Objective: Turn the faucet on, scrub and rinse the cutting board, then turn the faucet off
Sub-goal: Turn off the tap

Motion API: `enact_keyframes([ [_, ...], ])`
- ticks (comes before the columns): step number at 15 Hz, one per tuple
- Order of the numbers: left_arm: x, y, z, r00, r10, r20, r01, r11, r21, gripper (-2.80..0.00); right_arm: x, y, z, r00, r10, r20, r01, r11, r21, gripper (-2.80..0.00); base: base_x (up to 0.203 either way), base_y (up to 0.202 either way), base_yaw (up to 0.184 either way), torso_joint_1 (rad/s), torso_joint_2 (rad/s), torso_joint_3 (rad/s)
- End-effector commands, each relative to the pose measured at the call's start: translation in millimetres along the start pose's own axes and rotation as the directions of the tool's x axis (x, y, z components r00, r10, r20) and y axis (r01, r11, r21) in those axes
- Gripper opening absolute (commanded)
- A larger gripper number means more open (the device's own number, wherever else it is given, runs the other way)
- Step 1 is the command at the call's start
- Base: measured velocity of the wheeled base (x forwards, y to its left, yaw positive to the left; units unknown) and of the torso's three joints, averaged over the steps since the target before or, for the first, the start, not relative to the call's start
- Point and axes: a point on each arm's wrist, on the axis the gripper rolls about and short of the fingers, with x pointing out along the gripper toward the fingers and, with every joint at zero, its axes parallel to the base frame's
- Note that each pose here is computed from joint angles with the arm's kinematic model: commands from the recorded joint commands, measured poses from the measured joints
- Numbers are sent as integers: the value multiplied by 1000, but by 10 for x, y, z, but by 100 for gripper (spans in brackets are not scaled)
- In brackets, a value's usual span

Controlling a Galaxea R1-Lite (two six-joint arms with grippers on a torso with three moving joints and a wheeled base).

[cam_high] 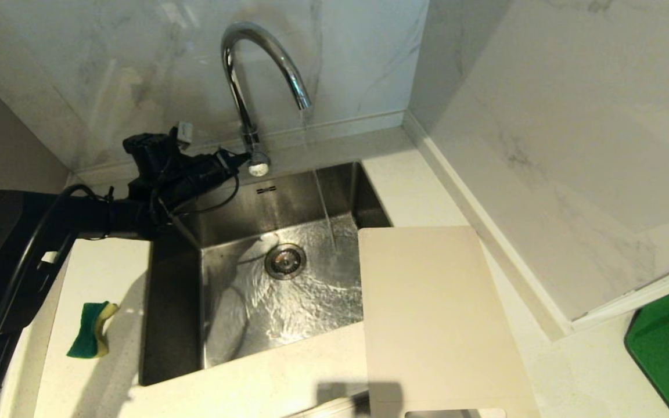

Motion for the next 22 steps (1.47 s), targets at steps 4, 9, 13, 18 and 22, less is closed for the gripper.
enact_keyframes([
  [4, -32, -2, 82, 1000, 1, 23, -1, 1000, 6, -280, 0, 0, 0, 1000, 1, 0, -1, 1000, -1, -280, 0, 0, 0, 0, 0, 0],
  [9, -25, -101, 87, 1000, -12, 21, 11, 1000, 6, -280, 0, 0, 0, 1000, 0, 0, 0, 1000, -1, -280, 0, 0, 0, 0, 0, 0],
  [13, -196, -441, 85, 999, -32, -42, 31, 999, -12, -280, 0, 0, 0, 1000, 0, 0, 0, 1000, 1, -280, 0, 0, 0, 0, 0, 0],
  [18, -623, -902, 258, 996, -56, -73, 55, 998, -19, -280, 0, 0, -1, 1000, 0, -1, 0, 1000, 2, -280, 0, 0, 0, 0, 0, 0],
  [22, -1213, -918, 599, 998, 39, -41, -35, 996, 82, -280, 0, 0, -2, 1000, 0, -2, 0, 1000, 2, -280, 0, 0, 0, 0, 0, 0],
])
